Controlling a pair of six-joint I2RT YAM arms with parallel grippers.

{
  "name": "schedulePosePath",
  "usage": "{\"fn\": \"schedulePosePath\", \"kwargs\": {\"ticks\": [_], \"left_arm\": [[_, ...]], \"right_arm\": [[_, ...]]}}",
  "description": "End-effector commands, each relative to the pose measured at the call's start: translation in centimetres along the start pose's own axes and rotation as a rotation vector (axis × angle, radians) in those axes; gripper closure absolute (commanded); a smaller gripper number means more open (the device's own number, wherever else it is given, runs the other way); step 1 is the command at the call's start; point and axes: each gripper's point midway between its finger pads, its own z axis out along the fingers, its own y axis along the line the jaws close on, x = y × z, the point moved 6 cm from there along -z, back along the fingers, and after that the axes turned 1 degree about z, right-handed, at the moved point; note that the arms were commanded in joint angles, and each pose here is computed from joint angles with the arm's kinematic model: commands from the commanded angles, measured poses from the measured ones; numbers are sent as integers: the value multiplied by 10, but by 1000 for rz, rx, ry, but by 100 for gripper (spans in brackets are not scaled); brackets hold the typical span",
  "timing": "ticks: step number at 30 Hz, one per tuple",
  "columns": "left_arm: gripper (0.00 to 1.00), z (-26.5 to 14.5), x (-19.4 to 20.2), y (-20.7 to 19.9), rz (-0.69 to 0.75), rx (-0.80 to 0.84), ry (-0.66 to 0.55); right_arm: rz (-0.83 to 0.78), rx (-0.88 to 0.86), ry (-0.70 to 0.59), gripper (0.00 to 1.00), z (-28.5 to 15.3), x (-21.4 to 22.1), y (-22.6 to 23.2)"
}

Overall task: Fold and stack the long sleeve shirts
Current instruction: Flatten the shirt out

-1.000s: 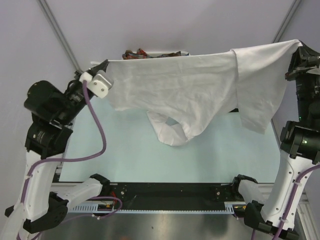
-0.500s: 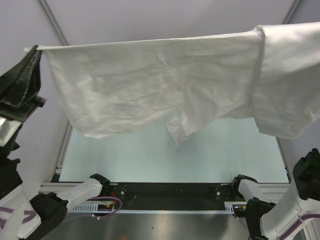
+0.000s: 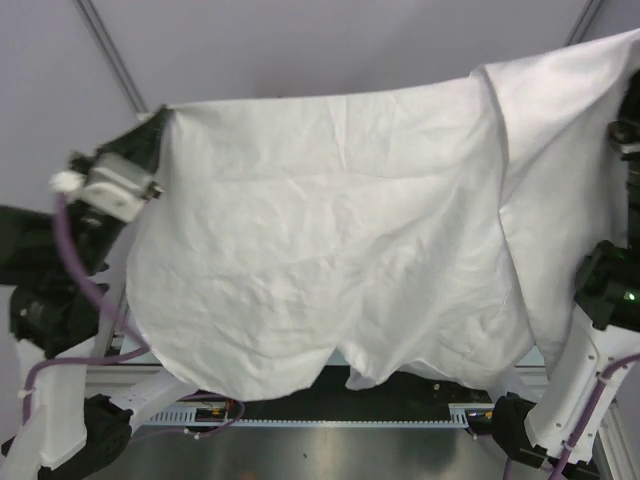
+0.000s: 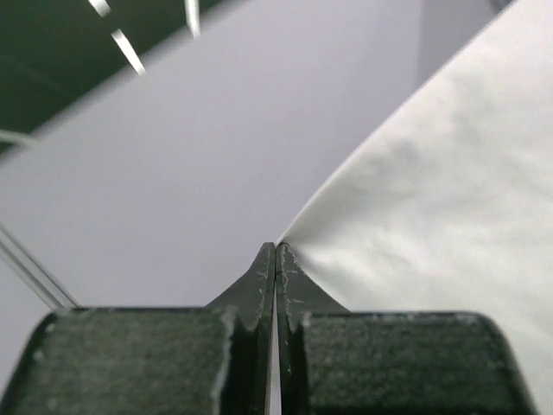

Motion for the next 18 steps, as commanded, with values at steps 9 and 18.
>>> {"fn": "schedulePosePath", "kwargs": {"ticks": [9,18], "left_arm": [[100,-95,312,-194,1,582,651],[100,-125,438,-251,-66,749,921]], "right_arm": [[357,-556,830,100,-198,286,176],[395,-759,1131,100,-270,405,269]]}}
